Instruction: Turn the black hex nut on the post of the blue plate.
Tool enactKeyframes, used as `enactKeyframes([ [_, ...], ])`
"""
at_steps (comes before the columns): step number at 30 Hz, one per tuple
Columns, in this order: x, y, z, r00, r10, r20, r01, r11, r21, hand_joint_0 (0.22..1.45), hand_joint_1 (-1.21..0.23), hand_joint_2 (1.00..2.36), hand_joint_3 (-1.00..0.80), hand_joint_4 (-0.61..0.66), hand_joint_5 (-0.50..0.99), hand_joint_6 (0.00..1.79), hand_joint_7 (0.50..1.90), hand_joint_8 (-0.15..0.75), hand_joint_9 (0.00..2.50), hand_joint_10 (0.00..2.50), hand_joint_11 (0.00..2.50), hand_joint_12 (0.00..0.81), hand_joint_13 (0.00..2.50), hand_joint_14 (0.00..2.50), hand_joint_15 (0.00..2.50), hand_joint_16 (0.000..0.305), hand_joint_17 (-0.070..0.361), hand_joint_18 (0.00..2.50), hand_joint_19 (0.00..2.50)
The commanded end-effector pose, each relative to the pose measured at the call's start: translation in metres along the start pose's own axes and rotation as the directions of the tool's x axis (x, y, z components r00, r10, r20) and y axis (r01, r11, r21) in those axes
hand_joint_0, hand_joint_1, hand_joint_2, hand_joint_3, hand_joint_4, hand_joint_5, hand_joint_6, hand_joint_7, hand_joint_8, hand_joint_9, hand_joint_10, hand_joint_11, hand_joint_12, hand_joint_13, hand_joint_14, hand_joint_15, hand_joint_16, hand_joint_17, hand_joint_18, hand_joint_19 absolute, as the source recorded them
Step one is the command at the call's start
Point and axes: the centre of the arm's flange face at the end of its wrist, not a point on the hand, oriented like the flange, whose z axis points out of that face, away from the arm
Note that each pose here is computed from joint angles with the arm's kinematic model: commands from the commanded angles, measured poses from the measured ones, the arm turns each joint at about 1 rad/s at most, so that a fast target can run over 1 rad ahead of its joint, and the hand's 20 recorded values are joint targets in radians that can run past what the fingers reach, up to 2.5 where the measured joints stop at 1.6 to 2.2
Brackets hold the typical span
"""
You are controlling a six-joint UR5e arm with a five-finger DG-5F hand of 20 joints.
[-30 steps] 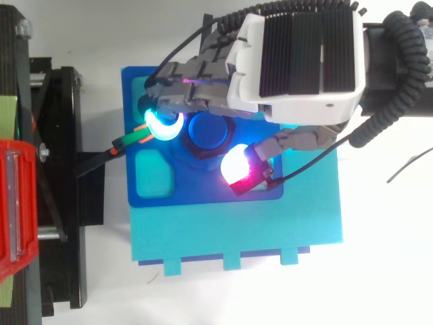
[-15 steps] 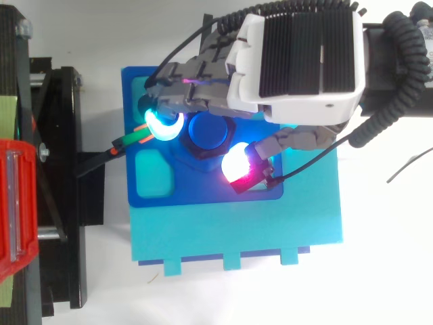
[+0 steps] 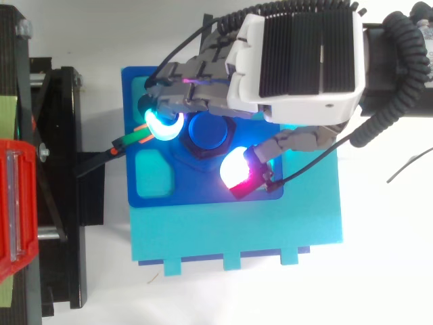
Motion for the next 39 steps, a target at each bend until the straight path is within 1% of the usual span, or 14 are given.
enactKeyframes([
  [1,0.0,0.0,0.0,1.0,0.0,0.001,0.0,1.0,0.0,0.43,-0.73,1.0,-0.5,0.23,-0.25,0.5,0.89,0.311,0.43,0.0,0.14,0.452,0.65,0.01,0.2,0.064,0.144,0.67,0.32],
  [7,-0.002,0.005,0.002,0.9999,0.004,0.01,-0.004,1.0,-0.008,0.38,-0.63,1.0,-0.5,0.22,-0.27,0.5,0.82,0.33,0.39,0.0,0.09,0.481,0.63,0.01,0.18,0.071,0.159,0.69,0.3],
  [11,-0.02,0.014,0.002,0.9995,0.012,0.029,-0.011,0.9997,-0.021,0.37,-0.61,1.0,-0.5,0.22,-0.27,0.5,0.81,0.331,0.37,0.0,0.06,0.488,0.61,0.01,0.17,0.073,0.163,0.67,0.31],
  [17,-0.035,0.02,-0.001,0.9997,0.012,0.022,-0.011,0.9992,-0.039,0.36,-0.57,1.0,-0.5,0.22,-0.27,0.5,0.8,0.327,0.34,0.0,0.01,0.494,0.58,0.01,0.16,0.074,0.166,0.65,0.3],
  [18,-0.046,0.022,-0.002,0.9995,0.013,0.029,-0.011,0.9985,-0.053,0.36,-0.57,1.0,-0.5,0.22,-0.27,0.5,0.79,0.328,0.34,0.0,0.0,0.494,0.57,0.01,0.15,0.074,0.167,0.65,0.31],
  [24,-0.053,0.022,-0.005,0.9997,0.009,0.023,-0.008,0.9977,-0.067,0.37,-0.52,1.0,-0.5,0.24,-0.25,0.5,0.8,0.333,0.35,0.0,0.0,0.49,0.56,0.01,0.15,0.074,0.166,0.64,0.31],
  [29,-0.065,0.023,-0.022,1.0,0.0,-0.005,0.0,0.9984,-0.056,0.38,-0.46,1.0,-0.5,0.24,-0.24,0.5,0.79,0.33,0.37,0.0,0.0,0.481,0.55,0.0,0.13,0.072,0.161,0.63,0.32],
  [31,-0.076,0.022,-0.04,0.9991,-0.021,-0.038,0.019,0.9991,-0.037,0.39,-0.44,1.0,-0.5,0.24,-0.24,0.5,0.78,0.326,0.37,0.0,0.0,0.48,0.54,0.0,0.12,0.071,0.159,0.63,0.32],
  [32,-0.074,0.022,-0.041,0.9987,-0.02,-0.047,0.018,0.9994,-0.028,0.39,-0.44,1.0,-0.5,0.24,-0.23,0.5,0.78,0.327,0.38,0.0,0.0,0.48,0.54,0.0,0.12,0.07,0.159,0.63,0.32],
  [33,-0.077,0.02,-0.05,0.9977,-0.02,-0.065,0.021,0.9998,0.008,0.39,-0.44,1.0,-0.5,0.24,-0.23,0.5,0.78,0.326,0.38,0.0,0.0,0.481,0.54,0.0,0.12,0.07,0.158,0.63,0.32],
  [35,-0.077,0.017,-0.061,0.9963,-0.017,-0.084,0.02,0.9992,0.034,0.4,-0.43,1.0,-0.5,0.24,-0.23,0.5,0.78,0.323,0.39,0.0,0.0,0.477,0.53,0.0,0.11,0.069,0.155,0.62,0.32],
  [37,-0.077,0.017,-0.069,0.9959,-0.018,-0.089,0.021,0.999,0.039,0.41,-0.43,1.0,-0.5,0.24,-0.23,0.5,0.78,0.322,0.39,0.0,0.0,0.474,0.53,0.0,0.11,0.068,0.153,0.62,0.33],
  [38,-0.077,0.016,-0.081,0.9962,-0.014,-0.086,0.018,0.9992,0.037,0.41,-0.43,1.0,-0.5,0.24,-0.23,0.5,0.78,0.321,0.39,0.0,0.0,0.473,0.53,0.0,0.12,0.068,0.153,0.61,0.33],
  [39,-0.075,0.016,-0.084,0.9965,-0.013,-0.083,0.017,0.9991,0.038,0.41,-0.43,1.0,-0.5,0.24,-0.23,0.5,0.78,0.322,0.4,0.0,0.0,0.472,0.53,0.0,0.11,0.068,0.152,0.62,0.33],
])
